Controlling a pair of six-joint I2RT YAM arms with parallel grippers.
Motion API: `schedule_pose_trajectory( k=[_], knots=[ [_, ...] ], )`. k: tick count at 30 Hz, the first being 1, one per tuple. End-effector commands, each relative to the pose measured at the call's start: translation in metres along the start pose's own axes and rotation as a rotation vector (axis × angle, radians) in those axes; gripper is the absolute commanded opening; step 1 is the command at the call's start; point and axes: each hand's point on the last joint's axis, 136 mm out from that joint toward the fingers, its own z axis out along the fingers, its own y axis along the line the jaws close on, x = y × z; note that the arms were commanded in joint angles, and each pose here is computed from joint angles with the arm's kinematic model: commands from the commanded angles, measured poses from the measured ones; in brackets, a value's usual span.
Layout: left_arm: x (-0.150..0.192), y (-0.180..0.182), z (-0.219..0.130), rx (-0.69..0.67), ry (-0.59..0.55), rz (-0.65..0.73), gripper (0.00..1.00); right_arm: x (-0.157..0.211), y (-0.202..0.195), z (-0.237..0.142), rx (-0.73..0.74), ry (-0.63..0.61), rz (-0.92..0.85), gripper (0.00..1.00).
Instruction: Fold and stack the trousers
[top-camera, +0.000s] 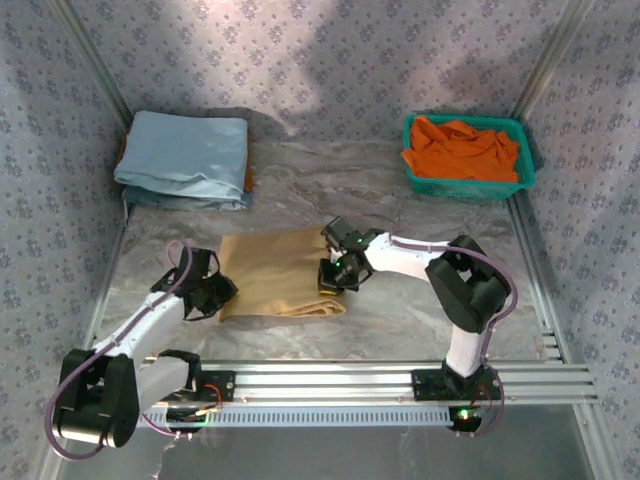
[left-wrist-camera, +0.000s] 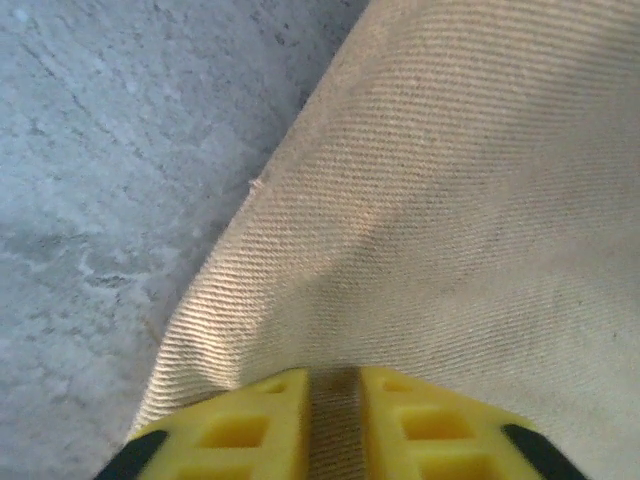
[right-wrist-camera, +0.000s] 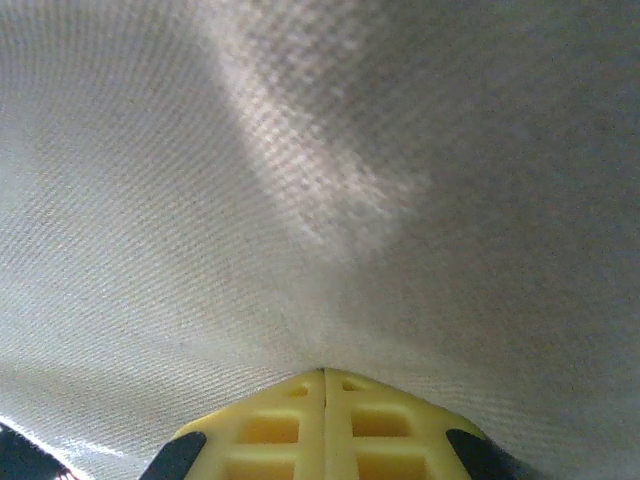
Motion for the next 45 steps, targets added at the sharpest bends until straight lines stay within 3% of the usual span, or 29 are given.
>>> schedule_pose_trajectory(
  k=[1, 4, 6, 9, 15, 24, 29, 35, 38, 41, 45],
  knots=[
    [-0.005, -0.017, -0.028, 0.003, 0.009, 0.055, 0.34, -0.011, -0.031, -0.034, 0.165, -0.028, -0.032, 0.06],
    [-0.019, -0.043, -0.048, 0.032, 0.003, 0.121, 0.51, -0.041, 0.002, -0.073, 0.119, -0.108, -0.099, 0.16],
    [-0.029, -0.061, -0.05, 0.052, 0.012, 0.154, 0.52, -0.058, 0.015, -0.083, 0.092, -0.125, -0.129, 0.2],
    [-0.044, -0.084, -0.039, 0.061, 0.032, 0.175, 0.51, -0.093, 0.023, -0.084, 0.109, -0.166, -0.129, 0.2],
    [-0.067, -0.111, 0.007, 0.075, 0.053, 0.193, 0.42, -0.148, 0.008, -0.044, 0.127, -0.16, -0.031, 0.03],
    [-0.044, -0.072, 0.046, -0.028, 0.069, 0.221, 0.41, -0.183, -0.039, 0.0, 0.161, -0.122, 0.069, 0.0],
    [-0.032, -0.04, 0.048, -0.095, 0.055, 0.215, 0.45, -0.182, -0.044, 0.003, 0.125, -0.095, 0.091, 0.31],
    [-0.032, -0.057, 0.031, -0.044, 0.068, 0.252, 0.54, -0.177, -0.021, -0.05, 0.115, -0.178, 0.018, 0.41],
    [-0.062, -0.082, 0.001, -0.017, -0.018, 0.296, 0.63, -0.162, -0.006, -0.083, 0.114, -0.245, -0.029, 0.45],
    [-0.106, -0.099, -0.025, -0.089, -0.134, 0.34, 0.72, -0.145, 0.0, -0.105, 0.11, -0.286, -0.054, 0.51],
    [-0.147, -0.112, -0.021, -0.215, -0.167, 0.379, 0.74, -0.124, -0.001, -0.117, 0.091, -0.299, -0.063, 0.58]
  ],
)
